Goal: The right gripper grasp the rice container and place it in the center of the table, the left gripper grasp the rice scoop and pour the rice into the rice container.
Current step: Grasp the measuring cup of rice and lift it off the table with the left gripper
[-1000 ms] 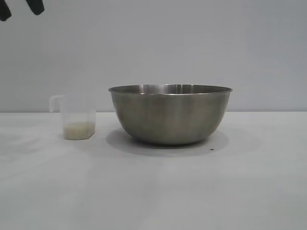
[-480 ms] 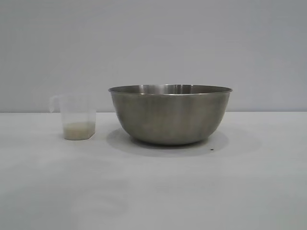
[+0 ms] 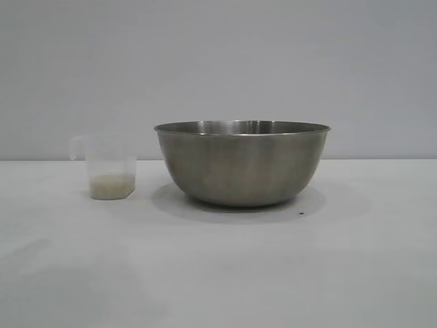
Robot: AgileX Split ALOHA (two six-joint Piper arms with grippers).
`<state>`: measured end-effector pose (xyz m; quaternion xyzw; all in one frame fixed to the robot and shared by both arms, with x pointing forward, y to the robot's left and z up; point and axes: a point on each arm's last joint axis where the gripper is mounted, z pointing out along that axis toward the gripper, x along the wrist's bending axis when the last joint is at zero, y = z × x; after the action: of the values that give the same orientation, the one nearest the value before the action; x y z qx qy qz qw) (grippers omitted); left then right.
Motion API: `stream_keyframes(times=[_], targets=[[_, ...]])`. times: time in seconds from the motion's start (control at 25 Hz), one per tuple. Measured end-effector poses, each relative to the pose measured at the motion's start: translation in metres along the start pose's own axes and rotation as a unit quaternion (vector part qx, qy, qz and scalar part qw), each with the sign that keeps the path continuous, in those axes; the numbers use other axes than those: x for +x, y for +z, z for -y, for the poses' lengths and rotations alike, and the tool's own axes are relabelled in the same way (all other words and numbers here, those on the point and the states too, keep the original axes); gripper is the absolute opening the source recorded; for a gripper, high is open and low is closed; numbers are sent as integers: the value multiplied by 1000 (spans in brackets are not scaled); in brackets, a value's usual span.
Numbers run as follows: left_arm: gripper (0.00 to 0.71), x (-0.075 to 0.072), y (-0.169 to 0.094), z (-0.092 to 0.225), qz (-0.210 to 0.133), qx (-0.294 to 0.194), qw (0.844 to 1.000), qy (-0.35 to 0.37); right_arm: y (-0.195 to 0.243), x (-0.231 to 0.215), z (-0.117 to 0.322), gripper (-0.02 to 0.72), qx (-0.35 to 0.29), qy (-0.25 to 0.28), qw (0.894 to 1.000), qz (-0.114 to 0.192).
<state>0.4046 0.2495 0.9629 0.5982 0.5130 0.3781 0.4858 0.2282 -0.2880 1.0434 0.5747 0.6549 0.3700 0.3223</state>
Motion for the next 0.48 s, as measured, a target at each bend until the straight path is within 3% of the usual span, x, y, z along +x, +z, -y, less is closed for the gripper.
stream_keyframes(times=[0.32,0.48], targets=[[436,-5,37,32,1,-8,1000,11,0,0,0,566,0,0,1000,0],[436,-7,57,58,-1,46,999,4,0,0,0,566,0,0,1000,0]])
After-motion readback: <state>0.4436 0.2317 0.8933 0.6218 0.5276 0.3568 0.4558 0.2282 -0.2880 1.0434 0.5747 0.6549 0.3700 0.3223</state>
